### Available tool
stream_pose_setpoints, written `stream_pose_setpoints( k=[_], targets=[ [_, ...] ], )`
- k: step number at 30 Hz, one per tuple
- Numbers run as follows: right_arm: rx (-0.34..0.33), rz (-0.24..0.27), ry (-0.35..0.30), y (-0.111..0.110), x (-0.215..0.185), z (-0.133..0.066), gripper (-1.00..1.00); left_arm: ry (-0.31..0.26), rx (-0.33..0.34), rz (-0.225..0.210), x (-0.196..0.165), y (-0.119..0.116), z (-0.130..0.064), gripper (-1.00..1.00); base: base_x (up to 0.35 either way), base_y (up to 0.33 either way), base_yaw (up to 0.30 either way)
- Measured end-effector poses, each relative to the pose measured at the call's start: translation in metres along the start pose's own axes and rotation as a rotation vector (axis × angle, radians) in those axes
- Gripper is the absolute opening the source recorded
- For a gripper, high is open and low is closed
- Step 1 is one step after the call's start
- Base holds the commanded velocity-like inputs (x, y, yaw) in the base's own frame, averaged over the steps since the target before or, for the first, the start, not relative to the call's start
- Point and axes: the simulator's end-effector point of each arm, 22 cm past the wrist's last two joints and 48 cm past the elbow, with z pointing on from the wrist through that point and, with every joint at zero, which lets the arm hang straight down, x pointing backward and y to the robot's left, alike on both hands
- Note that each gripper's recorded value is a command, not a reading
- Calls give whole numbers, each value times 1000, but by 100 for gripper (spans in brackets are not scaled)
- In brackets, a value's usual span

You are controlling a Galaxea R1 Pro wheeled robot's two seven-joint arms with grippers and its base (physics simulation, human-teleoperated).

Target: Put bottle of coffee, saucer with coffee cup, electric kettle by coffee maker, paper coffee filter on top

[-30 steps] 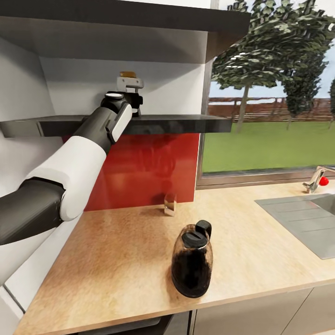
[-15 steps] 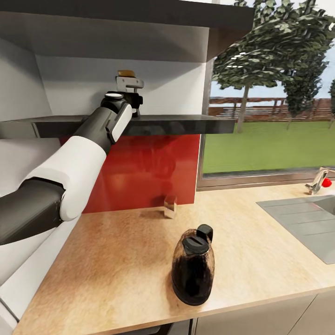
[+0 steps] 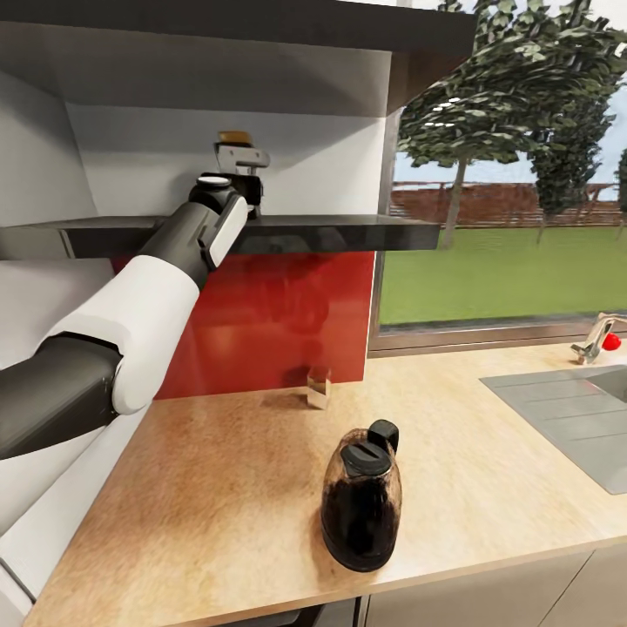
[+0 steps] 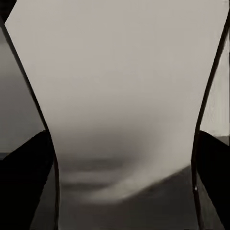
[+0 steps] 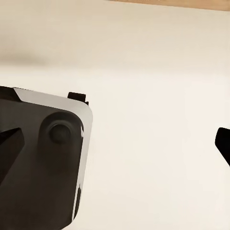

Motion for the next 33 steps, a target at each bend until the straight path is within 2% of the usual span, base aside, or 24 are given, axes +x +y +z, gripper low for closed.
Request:
stream_pose_setpoints(
  k=[21,23,25,33],
  targets=[
    [-2,0,0,1,0,0,100,-5,-3,-2,-4,1,-1,-100,0,0,0],
    [-2,0,0,1,0,0,100,-11,0,-3,-6,0,-1,-100,0,0,0],
    [-5,1,-2,4,-1,0,100,-52,6,-11,-28,-1,-8,-100,0,0,0],
    [-11,5,-7,7,-3,0,100,-61,15,-19,-33,-3,-9,-100,0,0,0]
  ],
)
